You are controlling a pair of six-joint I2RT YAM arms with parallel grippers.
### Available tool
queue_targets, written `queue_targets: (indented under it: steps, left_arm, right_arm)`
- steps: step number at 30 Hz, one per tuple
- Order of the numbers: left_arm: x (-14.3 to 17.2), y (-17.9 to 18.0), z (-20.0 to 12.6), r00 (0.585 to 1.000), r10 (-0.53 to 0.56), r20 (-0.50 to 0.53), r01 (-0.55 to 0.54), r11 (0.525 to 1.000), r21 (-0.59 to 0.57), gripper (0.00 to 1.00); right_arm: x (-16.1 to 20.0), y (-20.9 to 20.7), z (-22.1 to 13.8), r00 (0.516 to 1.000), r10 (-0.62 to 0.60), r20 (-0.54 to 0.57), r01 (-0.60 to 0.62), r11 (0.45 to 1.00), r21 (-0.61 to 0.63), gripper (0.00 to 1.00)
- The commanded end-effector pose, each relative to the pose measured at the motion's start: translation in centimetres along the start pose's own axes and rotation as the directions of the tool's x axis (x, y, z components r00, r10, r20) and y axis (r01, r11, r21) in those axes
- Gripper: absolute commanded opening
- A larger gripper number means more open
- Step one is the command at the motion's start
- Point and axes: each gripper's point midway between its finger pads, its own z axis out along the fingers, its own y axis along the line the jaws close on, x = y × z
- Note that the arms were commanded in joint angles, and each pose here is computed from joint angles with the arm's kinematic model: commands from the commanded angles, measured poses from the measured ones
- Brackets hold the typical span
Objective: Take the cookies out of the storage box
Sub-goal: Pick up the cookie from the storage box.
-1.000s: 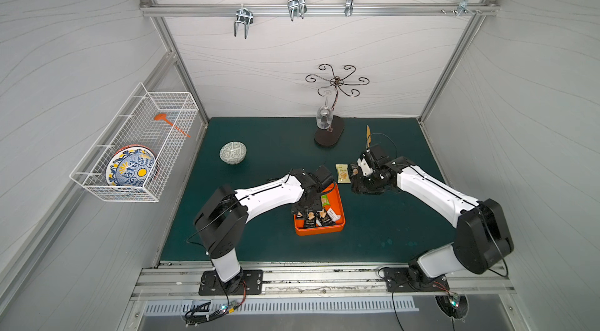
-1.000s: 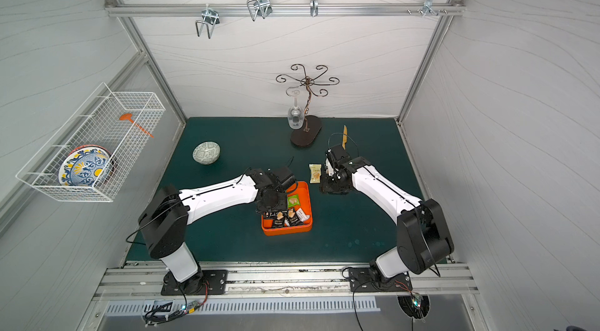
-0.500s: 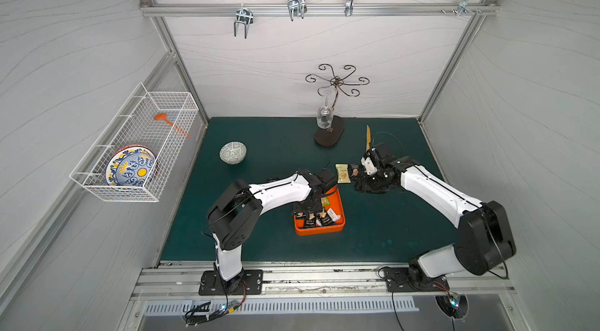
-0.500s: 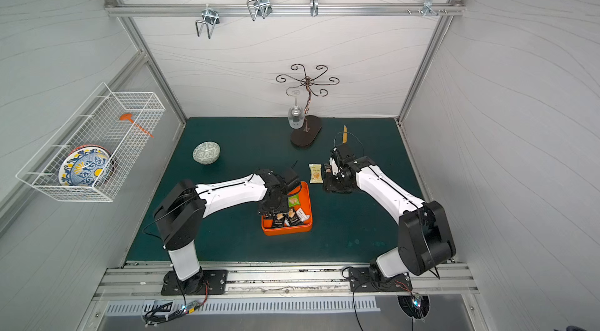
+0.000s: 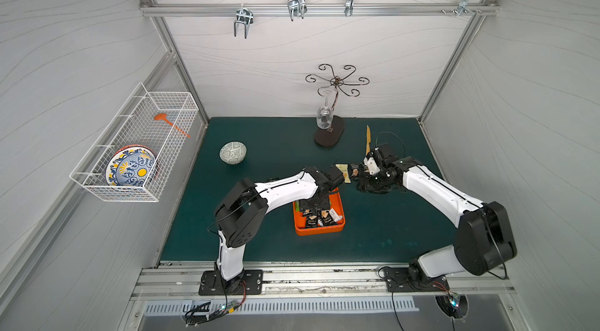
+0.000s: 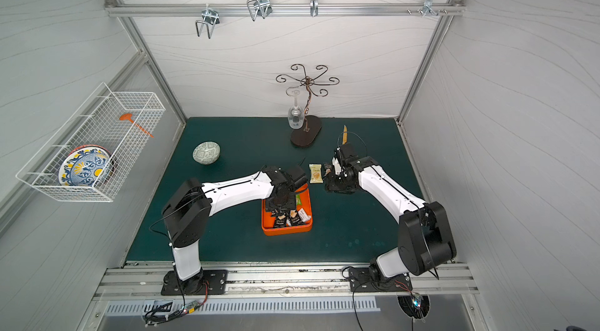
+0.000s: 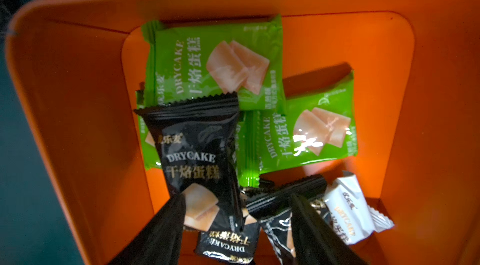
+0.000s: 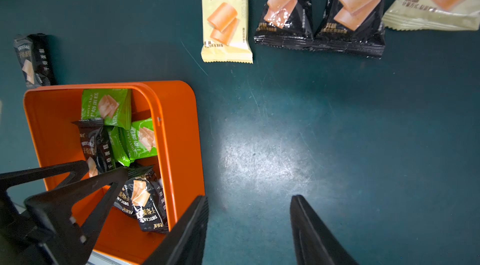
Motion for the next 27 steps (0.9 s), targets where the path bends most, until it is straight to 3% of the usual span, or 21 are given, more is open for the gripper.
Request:
queue_targets:
  steps: [1,10,17,27]
  left_arm:
    - [0.1,1.1,-0.9,1.0,0.014,0.018,-0.014,1.0,-0.023,0.68]
    - [0.1,1.0,-0.6,0.999,0.011,0.032,-0.012,1.0,0.009,0.68]
    - [0.1,1.4,1.6,1.0,-0.029,-0.006,0.03,0.998,0.053,0.65]
    - [-0.3,1.2,1.3,1.0,-0.024,0.008,0.023,0.997,0.069,0.59]
  right_arm:
    - [0.0,0.2,-0.3,1.0,-0.012,0.007,0.012,1.0,-0.016,0.55]
    - [0.2,0.0,0.0,1.0,-0.012,-0.006,0.012,1.0,-0.01,0.55]
    - [0.2,-0.1,-0.1,1.0,-0.011,-0.006,0.011,1.0,-0.004,0.55]
    - [0.4,-0.3,0.4,1.0,-0.007,-0.022,0.007,1.0,-0.004,0.55]
